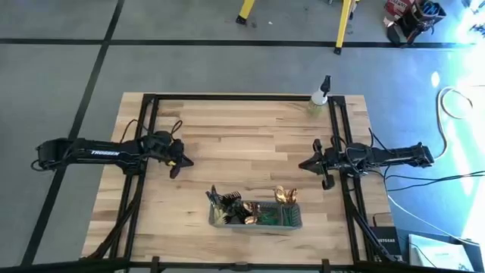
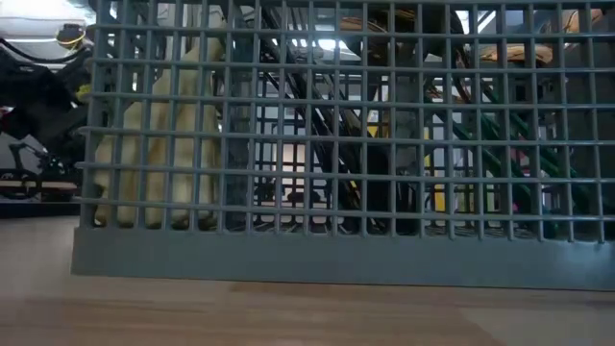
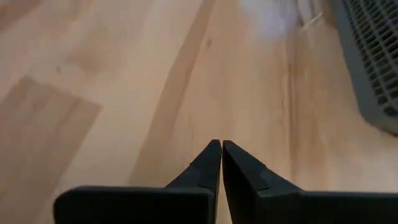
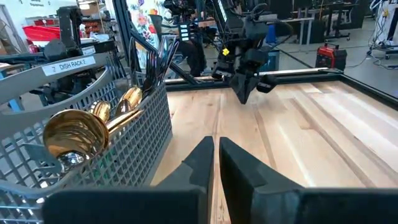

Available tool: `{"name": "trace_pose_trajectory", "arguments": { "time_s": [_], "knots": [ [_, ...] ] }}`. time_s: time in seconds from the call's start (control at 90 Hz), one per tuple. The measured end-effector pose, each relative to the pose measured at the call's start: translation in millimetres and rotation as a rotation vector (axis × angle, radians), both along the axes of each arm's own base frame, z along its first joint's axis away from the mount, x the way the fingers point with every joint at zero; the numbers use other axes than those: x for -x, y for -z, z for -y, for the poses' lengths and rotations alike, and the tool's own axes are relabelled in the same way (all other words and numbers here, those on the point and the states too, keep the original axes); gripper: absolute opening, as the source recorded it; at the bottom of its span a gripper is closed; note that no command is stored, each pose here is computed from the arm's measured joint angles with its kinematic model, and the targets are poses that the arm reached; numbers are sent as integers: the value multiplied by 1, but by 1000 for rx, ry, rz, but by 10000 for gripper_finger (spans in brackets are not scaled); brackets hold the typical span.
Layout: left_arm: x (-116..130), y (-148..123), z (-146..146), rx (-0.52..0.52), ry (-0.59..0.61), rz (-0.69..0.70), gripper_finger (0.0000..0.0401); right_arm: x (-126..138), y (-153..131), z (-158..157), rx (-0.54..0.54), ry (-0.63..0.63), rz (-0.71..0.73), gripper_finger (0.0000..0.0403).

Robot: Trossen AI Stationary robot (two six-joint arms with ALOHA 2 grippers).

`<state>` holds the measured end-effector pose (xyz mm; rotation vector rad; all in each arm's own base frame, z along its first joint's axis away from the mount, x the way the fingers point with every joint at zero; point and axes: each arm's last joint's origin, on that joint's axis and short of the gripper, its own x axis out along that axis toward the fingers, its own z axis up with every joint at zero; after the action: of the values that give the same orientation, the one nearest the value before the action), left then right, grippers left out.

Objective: Sort silverware
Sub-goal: Return to Home Position

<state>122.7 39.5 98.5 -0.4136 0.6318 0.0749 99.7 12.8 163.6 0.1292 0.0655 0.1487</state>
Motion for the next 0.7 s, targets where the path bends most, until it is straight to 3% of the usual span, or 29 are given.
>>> {"name": "trace_pose_trajectory", "arguments": {
  "time_s": [0.7],
  "knots": [
    [2, 3, 1, 16, 0, -38, 0, 0, 0, 0, 0, 0, 0, 10]
  ]
}}
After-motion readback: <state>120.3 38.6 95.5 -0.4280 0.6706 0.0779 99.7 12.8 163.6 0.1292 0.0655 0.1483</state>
